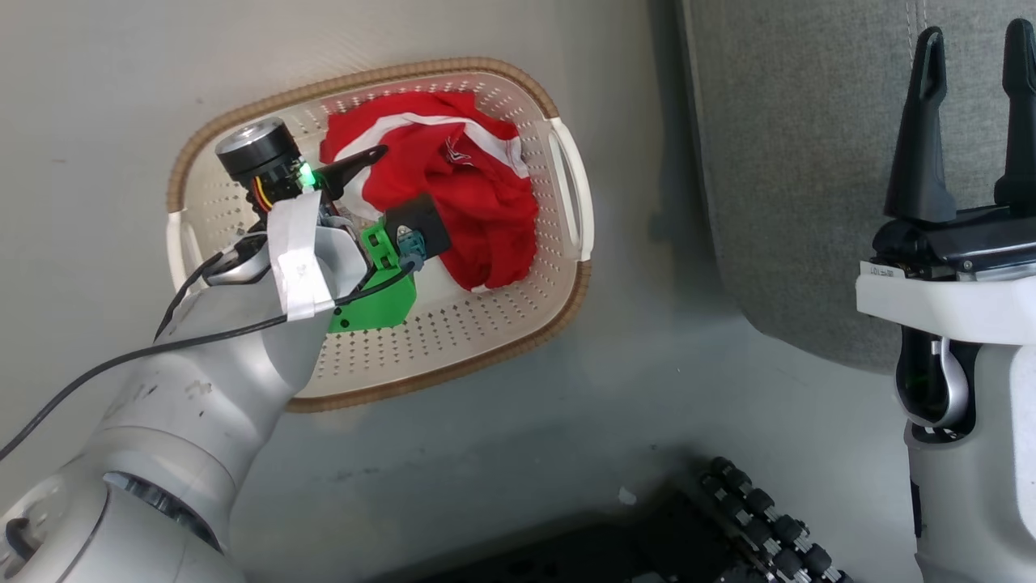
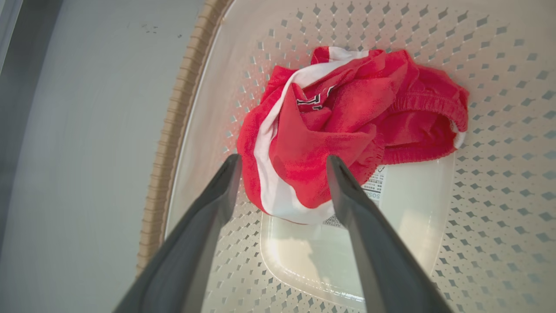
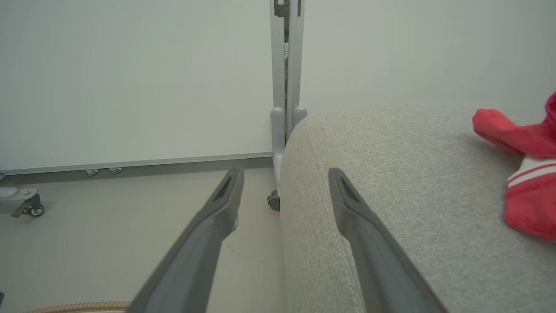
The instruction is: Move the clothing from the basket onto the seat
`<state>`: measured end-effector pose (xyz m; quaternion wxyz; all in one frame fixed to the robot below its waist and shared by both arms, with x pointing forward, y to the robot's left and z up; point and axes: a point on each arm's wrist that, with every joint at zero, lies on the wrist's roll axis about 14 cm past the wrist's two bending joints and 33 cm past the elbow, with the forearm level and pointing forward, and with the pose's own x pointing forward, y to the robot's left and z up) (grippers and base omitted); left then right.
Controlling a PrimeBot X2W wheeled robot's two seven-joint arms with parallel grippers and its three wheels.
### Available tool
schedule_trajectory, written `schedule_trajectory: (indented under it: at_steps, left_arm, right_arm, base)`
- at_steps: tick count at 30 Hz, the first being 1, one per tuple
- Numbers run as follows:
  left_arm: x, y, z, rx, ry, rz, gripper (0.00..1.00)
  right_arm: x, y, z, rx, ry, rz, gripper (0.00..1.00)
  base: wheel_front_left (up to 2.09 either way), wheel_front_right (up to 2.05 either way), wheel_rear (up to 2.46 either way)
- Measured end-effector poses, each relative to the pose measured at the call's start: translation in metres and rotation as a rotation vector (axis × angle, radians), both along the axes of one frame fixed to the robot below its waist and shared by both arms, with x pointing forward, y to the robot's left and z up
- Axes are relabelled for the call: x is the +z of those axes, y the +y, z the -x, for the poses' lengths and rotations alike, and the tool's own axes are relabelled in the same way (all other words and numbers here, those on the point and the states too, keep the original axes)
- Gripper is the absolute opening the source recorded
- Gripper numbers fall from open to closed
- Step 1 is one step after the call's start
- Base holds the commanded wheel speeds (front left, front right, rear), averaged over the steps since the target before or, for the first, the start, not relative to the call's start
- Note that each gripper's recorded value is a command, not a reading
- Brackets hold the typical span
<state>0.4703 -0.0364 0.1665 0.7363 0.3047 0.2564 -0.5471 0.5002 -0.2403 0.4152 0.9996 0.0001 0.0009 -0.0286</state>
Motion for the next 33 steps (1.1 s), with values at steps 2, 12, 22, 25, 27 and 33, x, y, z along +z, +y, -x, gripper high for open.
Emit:
schedule_trajectory:
  at_steps: [2,12,22,25,27,33]
  left_arm:
    - [-0.011,-0.004,0.004,-0.022,0.018,-0.015,1.00]
    - [-0.057,-0.015,0.000,-0.072,0.056,-0.060,1.00]
    - [-0.089,-0.028,0.015,-0.098,0.119,-0.079,1.00]
    - [-0.096,-0.030,0.021,-0.106,0.137,-0.090,1.00]
    - [-0.101,-0.030,0.025,-0.116,0.148,-0.098,1.00]
    - [-0.099,-0.032,0.018,-0.091,0.149,-0.050,0.00]
  right_arm:
    - [-0.006,-0.002,0.000,-0.006,0.016,0.005,1.00]
    - [-0.036,-0.009,0.001,-0.023,0.085,0.015,1.00]
    - [-0.059,-0.010,0.001,-0.020,0.136,0.021,1.00]
    - [-0.062,-0.010,0.000,-0.017,0.141,0.022,1.00]
    - [-0.064,-0.011,0.001,-0.020,0.148,0.019,1.00]
    - [-0.068,-0.012,0.001,-0.026,0.155,0.018,1.00]
  base:
    - [0.00,0.00,0.00]
    - [0.00,0.00,0.00]
    - [0.00,0.00,0.00]
    - [0.00,0.00,0.00]
    - [0.00,0.00,0.00]
    - [0.00,0.00,0.00]
